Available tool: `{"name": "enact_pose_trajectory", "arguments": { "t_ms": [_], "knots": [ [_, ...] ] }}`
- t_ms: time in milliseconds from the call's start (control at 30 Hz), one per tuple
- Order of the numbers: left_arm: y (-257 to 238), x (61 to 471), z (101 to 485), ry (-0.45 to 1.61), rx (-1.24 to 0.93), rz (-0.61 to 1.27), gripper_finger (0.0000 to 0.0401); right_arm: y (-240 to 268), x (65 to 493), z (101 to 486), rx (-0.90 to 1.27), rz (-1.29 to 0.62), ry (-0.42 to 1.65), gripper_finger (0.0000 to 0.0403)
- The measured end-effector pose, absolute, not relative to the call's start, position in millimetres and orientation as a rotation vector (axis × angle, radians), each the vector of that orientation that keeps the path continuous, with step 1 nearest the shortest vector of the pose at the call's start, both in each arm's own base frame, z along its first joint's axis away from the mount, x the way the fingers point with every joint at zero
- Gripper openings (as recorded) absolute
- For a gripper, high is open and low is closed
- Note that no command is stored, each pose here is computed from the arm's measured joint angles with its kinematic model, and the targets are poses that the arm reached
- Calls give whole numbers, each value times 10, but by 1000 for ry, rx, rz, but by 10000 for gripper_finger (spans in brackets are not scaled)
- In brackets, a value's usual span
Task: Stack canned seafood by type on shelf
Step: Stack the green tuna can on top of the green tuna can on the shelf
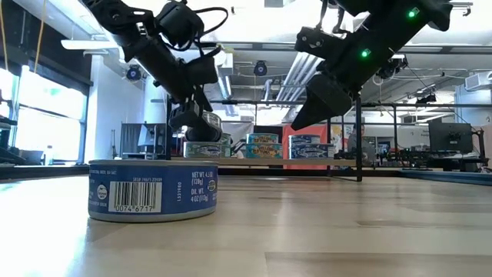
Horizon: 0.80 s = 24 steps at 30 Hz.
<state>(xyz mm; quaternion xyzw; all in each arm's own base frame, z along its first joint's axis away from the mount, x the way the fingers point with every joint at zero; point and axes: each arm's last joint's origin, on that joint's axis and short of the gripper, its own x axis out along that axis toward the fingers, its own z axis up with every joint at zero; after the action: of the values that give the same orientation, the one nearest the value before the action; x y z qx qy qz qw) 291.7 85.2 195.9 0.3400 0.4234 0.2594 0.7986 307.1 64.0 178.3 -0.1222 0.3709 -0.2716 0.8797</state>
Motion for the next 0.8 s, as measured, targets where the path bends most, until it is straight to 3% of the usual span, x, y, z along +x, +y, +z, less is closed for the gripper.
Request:
{"name": "enact_pose_trajectory", "arguments": {
  "t_ms": [800],
  "knots": [
    [972,2827,1977,851,467,541,338,636,3077,1784,-249,-564,770,240]
  ]
}}
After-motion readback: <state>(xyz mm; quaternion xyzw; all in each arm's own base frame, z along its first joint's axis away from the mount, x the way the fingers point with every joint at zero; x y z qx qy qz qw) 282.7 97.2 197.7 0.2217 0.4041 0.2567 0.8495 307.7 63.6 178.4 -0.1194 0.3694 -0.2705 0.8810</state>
